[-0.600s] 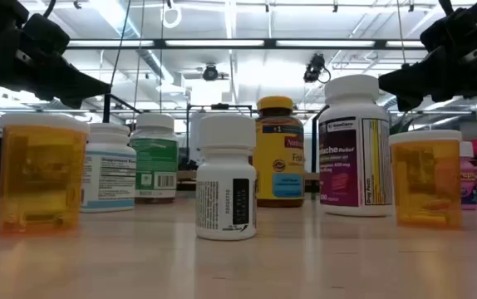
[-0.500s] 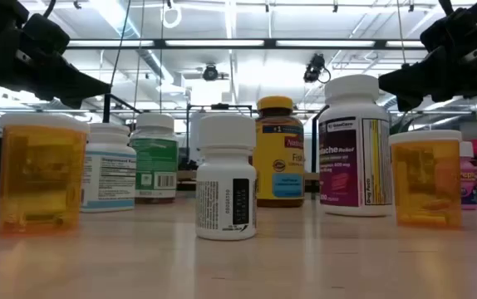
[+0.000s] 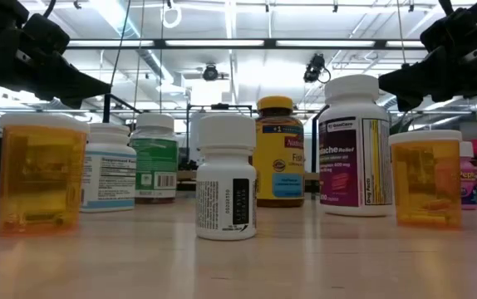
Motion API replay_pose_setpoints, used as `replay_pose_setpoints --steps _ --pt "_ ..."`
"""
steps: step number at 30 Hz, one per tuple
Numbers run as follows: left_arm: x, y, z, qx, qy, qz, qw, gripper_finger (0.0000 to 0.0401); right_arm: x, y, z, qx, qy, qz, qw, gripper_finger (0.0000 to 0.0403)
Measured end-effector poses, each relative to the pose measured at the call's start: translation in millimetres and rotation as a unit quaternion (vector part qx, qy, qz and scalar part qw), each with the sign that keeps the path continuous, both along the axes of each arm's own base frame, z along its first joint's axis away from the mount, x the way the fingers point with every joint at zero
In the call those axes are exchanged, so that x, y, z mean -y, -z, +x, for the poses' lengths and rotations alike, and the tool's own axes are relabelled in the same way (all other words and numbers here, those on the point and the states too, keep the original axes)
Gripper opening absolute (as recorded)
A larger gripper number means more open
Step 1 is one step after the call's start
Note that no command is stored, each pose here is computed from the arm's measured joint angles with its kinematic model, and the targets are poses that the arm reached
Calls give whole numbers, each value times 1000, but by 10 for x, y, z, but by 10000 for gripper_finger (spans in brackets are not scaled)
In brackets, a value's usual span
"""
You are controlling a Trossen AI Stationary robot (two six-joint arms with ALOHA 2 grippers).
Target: Pick and place medicine bottles onto shelf by color
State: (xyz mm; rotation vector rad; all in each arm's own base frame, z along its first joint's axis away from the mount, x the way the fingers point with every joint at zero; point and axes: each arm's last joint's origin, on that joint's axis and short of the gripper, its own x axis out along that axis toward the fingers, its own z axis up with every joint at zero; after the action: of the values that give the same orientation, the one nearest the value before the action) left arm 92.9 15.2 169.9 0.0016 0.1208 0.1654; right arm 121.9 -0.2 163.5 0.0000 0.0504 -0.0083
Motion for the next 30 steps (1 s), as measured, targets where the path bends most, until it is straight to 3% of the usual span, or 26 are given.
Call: replay_pose_setpoints --steps 30 --pt "0 0 0 0 0 0 1000 33 0 0 0 0 0 0 1000 62"
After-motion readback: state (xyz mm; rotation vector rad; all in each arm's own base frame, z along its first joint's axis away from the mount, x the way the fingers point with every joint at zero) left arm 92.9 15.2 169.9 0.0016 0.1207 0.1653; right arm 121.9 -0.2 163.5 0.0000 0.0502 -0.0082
